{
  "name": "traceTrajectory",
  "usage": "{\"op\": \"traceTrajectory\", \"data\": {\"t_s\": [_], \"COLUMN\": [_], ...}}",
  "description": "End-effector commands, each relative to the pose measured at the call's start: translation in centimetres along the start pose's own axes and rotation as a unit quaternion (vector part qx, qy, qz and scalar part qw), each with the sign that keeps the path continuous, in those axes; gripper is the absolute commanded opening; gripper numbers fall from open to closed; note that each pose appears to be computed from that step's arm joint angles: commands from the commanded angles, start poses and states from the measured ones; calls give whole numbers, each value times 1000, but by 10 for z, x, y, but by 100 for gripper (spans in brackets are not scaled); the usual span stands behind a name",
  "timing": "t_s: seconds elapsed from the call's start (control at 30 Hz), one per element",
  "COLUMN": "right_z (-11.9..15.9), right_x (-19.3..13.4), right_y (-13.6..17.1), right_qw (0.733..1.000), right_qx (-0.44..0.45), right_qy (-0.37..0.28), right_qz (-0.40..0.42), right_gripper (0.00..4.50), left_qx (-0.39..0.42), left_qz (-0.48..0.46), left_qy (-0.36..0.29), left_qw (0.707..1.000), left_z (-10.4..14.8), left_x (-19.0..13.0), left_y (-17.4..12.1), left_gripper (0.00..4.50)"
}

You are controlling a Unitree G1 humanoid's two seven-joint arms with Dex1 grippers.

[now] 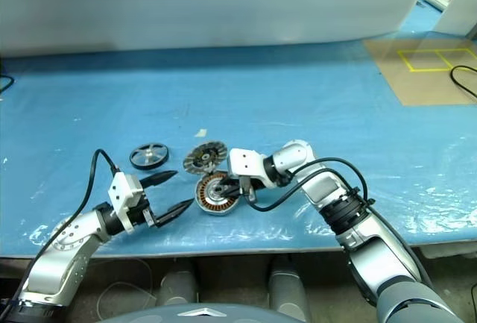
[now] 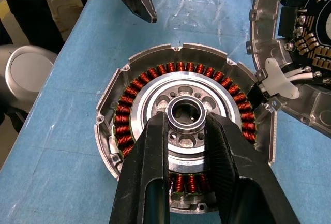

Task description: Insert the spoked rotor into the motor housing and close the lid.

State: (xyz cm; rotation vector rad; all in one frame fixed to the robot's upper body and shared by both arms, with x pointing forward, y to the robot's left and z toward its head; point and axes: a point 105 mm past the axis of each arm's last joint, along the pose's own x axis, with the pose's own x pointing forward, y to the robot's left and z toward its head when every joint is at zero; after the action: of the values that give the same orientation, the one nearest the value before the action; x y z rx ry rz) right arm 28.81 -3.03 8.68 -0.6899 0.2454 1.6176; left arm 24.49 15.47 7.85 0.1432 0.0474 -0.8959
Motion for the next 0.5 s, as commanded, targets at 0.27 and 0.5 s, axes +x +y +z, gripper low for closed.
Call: {"op": "traceTrajectory", "data": {"t_s": [0.27, 0.5], "right_z": [6, 6], "right_x": [0, 1], "right_y": [-3, -5], "right_qw": [1000, 1000], "right_qx": [-8, -5], "right_qy": [-6, -9], "right_qz": [-6, -14], "right_gripper": [66, 66], "left_qx": [14, 14], "left_qz": [-3, -6], "left_qy": [-10, -11], "left_qw": [1000, 1000], "left_z": [4, 6], "left_x": [1, 3], "left_y": [0, -3], "left_gripper": [450, 450]}}
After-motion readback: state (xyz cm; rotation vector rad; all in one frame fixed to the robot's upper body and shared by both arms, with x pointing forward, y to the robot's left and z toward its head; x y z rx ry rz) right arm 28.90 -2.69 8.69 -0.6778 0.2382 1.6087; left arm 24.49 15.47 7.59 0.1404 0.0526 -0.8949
